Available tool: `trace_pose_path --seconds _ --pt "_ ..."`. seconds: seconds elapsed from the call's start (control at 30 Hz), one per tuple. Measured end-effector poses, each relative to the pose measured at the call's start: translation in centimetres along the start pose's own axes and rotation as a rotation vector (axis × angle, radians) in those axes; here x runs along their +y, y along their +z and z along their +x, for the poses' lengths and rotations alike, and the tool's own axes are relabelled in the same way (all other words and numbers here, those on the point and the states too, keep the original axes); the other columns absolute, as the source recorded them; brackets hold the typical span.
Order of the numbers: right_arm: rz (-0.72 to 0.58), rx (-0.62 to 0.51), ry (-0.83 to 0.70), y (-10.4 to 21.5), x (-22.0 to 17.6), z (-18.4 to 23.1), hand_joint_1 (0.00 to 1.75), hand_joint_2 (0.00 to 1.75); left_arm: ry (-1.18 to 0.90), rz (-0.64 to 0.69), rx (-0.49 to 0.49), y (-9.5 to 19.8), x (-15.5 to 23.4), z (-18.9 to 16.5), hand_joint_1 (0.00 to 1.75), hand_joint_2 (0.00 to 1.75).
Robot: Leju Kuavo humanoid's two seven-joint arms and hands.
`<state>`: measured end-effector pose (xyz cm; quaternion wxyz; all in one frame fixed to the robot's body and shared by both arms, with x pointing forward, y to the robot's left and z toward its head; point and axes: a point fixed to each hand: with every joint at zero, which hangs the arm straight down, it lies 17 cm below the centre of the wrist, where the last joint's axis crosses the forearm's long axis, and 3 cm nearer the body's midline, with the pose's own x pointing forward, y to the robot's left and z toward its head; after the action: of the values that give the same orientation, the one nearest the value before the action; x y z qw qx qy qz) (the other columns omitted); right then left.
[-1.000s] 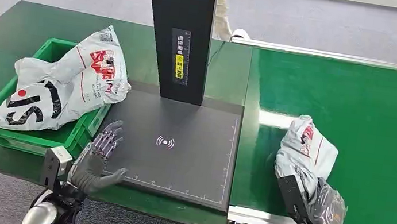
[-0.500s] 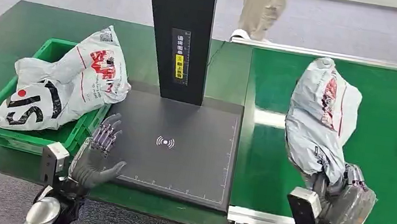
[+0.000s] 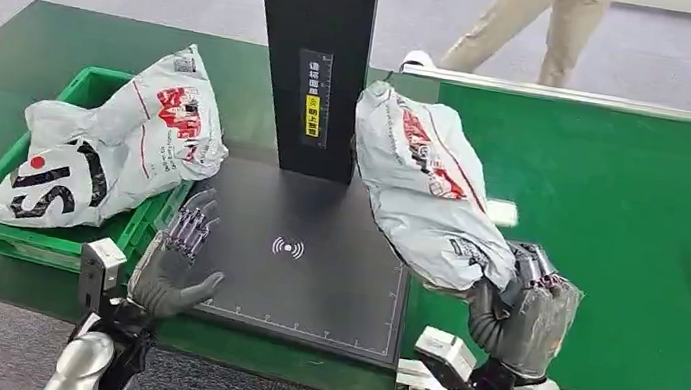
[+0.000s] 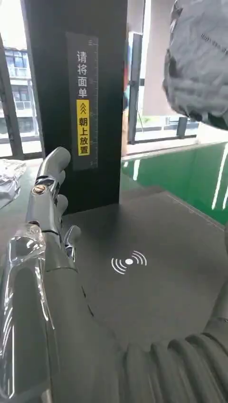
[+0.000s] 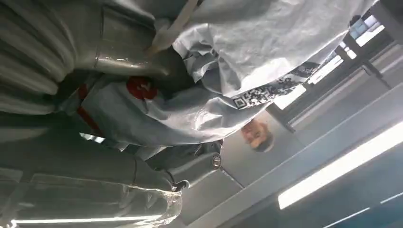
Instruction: Moved the parcel from conveyor to table for the left to box.
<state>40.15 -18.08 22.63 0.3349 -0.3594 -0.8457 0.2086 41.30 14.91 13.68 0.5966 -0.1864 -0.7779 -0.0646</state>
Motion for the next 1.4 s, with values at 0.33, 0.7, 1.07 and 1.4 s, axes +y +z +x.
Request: trace_pose_path --seconds 0.33,0.7,1.07,1.4 --pt "0.222 -0.123 -0.013 0.6 5.9 4.1 1.75 1.75 0.008 0.000 -0.018 -0.2 0.2 0.5 0.00 1.75" --pt "0.813 -0.182 -0.067 9.8 18.5 6.1 1.75 1.75 -0.011 0.052 -0.022 -0.6 2.2 0.3 0.00 1.75" --pt "0.874 -0.186 -0.055 10.9 19.7 5.6 1.75 1.75 -0.017 0.054 -0.022 -0.6 2.5 0.3 0.00 1.75" --pt "1.016 -0.123 -0.102 13.3 21.7 4.3 0.10 1.75 -0.017 0.078 -0.023 -0.6 3.2 0.3 0.00 1.75"
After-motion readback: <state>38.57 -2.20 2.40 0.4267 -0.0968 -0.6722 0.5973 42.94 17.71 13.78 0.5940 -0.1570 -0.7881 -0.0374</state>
